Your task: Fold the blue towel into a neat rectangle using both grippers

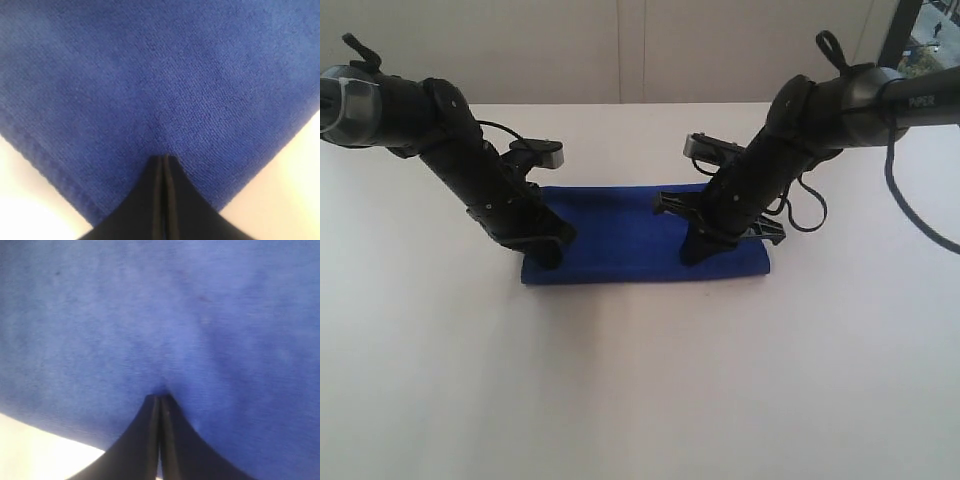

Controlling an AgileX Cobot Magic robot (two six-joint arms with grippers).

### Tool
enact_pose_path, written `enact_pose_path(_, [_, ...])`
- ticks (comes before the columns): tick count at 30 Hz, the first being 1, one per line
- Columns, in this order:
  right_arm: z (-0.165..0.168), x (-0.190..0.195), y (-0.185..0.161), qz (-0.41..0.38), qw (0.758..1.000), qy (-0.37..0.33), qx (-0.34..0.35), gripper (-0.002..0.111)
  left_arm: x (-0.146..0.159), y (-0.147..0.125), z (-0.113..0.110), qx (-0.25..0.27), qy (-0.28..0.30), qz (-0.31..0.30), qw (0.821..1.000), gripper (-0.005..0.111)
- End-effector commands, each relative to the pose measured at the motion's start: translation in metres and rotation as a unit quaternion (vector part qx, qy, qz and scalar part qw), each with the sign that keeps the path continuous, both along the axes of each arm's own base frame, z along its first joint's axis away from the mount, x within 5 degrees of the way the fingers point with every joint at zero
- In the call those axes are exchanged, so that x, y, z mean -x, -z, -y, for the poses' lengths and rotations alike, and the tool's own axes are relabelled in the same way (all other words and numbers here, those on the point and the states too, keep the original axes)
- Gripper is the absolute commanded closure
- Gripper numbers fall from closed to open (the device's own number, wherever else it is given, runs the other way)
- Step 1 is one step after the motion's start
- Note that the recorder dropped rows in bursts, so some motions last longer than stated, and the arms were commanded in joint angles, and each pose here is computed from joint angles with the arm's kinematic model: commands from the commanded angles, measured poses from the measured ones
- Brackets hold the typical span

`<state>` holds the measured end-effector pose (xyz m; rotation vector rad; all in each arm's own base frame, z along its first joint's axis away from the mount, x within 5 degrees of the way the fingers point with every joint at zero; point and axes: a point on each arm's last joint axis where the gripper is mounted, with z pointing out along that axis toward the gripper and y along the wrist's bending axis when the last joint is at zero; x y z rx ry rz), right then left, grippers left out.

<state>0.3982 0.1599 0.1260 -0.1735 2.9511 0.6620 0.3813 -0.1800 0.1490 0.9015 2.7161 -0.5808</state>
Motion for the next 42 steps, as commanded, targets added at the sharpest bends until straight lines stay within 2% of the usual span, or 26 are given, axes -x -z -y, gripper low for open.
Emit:
enact_pose_path(1, [0.024, -0.005, -0.003, 0.009, 1.0, 0.003, 0.029, 0.108, 0.004, 0.005, -0.002, -0.016, 0.015, -0.013, 1.0, 0.107])
enact_pose_path(11, [0.06, -0.009, -0.001, -0.008, 0.997, 0.004, 0.074, 0.108, 0.004, 0.005, -0.002, -0.016, 0.015, -0.013, 1.0, 0.107])
enact_pose_path(24, [0.085, -0.012, -0.001, -0.018, 0.997, 0.032, 0.075, 0.108, 0.004, 0.005, -0.003, -0.021, 0.018, -0.012, 1.0, 0.107])
enact_pose_path(38, [0.091, -0.013, -0.037, 0.035, 0.996, 0.043, 0.069, 0.108, 0.004, 0.005, -0.003, -0.022, 0.02, -0.012, 0.999, 0.107])
enact_pose_path(42, [0.08, -0.016, -0.036, 0.054, 0.997, 0.037, 0.048, 0.108, 0.004, 0.005, -0.003, -0.022, 0.02, -0.012, 0.999, 0.107])
